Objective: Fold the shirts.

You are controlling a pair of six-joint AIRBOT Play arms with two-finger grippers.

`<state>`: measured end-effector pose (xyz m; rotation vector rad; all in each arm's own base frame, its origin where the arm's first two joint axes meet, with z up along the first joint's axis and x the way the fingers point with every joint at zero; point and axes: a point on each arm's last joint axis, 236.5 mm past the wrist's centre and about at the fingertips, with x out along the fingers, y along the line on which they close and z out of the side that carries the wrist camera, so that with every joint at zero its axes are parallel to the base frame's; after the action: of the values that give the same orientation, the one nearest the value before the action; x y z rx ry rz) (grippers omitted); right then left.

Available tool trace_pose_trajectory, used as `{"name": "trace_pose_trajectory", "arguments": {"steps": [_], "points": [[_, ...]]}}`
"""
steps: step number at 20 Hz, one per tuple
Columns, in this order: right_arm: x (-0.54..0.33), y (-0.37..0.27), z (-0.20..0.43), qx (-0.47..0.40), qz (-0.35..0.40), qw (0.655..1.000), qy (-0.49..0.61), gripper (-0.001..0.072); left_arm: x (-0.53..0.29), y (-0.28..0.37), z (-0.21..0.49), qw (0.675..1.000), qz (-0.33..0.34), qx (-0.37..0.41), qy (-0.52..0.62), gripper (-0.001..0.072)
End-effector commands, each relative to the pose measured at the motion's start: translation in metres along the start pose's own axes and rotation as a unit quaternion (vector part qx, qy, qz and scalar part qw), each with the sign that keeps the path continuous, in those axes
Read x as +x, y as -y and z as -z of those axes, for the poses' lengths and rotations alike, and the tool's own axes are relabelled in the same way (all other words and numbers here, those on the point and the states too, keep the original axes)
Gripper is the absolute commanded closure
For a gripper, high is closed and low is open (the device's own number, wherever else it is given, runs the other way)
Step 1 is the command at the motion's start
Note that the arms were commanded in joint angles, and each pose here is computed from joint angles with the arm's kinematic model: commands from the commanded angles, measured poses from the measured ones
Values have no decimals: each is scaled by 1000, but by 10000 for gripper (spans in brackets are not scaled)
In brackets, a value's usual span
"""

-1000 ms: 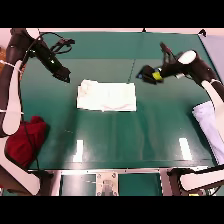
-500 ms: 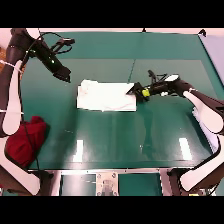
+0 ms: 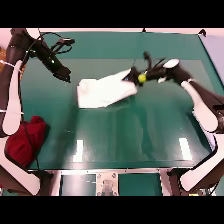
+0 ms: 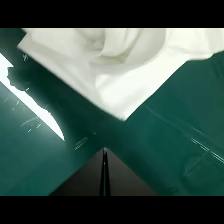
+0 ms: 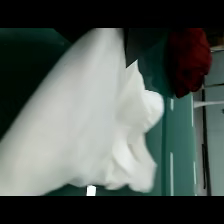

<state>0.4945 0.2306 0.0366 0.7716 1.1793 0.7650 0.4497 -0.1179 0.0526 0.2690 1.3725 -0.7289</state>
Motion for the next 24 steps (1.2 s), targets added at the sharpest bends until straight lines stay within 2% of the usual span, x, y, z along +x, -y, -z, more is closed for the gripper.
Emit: {"name": "trace_pose_trajectory", "arguments": {"steps": [1,5,9,11,14,17,20,24], "points": [[-94,-80,-47,-80,-22,994,76,693,0,0,0,1000,0,0,0,684],[-243,-100,-91,-78,6,971,225,693,0,0,0,1000,0,-6,0,684],[-376,-46,-94,-18,57,940,336,693,0,1,0,1000,2,-12,1,684],[-434,-3,-80,38,94,921,376,693,0,1,0,1000,2,-15,1,684],[-505,72,-29,162,181,884,400,693,0,1,-1,1000,3,-26,2,683],[-554,121,46,275,289,827,395,694,-1,8,-4,1000,16,-24,9,683],[-586,139,120,352,385,766,376,694,-1,16,-9,999,35,-20,19,684],[-602,148,201,441,469,690,331,694,-1,18,-10,999,38,-20,20,684]]}}
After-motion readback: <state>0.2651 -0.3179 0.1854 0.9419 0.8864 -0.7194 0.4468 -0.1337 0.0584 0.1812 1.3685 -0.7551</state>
